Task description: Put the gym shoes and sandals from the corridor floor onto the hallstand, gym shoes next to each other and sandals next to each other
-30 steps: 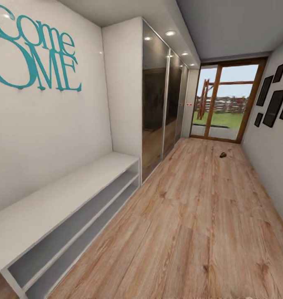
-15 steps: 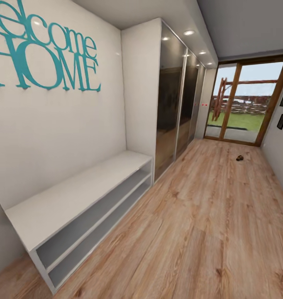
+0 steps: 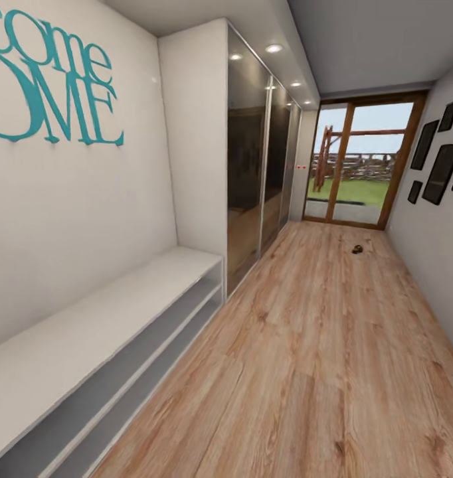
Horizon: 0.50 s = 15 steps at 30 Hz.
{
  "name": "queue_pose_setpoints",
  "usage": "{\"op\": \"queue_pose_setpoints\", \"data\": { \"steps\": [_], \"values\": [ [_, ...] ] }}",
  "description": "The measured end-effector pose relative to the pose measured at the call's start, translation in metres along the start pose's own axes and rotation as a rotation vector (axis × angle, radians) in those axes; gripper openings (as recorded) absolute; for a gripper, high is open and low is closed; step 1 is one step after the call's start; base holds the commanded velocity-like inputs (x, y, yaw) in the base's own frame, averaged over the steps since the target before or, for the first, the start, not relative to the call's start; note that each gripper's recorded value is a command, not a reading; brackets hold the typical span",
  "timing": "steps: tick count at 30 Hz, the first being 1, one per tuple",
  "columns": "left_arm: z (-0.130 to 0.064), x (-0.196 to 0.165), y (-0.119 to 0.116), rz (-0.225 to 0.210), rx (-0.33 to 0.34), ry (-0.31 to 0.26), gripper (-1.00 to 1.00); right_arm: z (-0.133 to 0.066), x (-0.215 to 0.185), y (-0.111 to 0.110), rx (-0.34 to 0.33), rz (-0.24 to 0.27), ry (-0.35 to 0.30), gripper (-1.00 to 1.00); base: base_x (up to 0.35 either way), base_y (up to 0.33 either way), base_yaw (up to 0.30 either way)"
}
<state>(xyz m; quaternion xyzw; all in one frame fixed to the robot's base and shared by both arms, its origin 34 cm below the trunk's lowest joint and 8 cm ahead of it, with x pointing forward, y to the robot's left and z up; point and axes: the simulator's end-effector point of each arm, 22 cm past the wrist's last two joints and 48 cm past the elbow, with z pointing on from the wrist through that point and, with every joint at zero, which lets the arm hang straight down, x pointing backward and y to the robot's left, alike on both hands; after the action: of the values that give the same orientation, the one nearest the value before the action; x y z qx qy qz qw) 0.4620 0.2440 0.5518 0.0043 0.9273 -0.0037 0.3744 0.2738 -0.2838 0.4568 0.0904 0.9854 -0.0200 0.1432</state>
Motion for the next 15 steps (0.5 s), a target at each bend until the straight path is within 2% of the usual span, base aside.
{"op": "queue_pose_setpoints", "data": {
  "steps": [4, 9, 11, 15],
  "values": [
    [0.005, -0.015, -0.001, 0.001, 0.002, -0.023, 1.0, 0.0, 0.0, -0.006, 0.012, 0.036, -0.001, 1.0, 0.098, 0.0, -0.3],
    [0.007, -0.023, -0.003, 0.0, 0.004, -0.037, 1.0, 0.0, -0.001, -0.007, 0.015, 0.045, -0.002, 1.0, 0.026, 0.0, -0.3],
    [0.007, -0.033, -0.006, -0.001, 0.008, -0.06, 1.0, 0.0, -0.002, -0.008, 0.017, 0.047, -0.003, 1.0, 0.006, 0.0, -0.3],
    [0.006, -0.072, -0.011, 0.034, 0.018, -0.142, 1.0, 0.0, -0.003, -0.01, 0.02, 0.047, -0.006, 1.0, 0.002, 0.0, -0.3]
  ]
}}
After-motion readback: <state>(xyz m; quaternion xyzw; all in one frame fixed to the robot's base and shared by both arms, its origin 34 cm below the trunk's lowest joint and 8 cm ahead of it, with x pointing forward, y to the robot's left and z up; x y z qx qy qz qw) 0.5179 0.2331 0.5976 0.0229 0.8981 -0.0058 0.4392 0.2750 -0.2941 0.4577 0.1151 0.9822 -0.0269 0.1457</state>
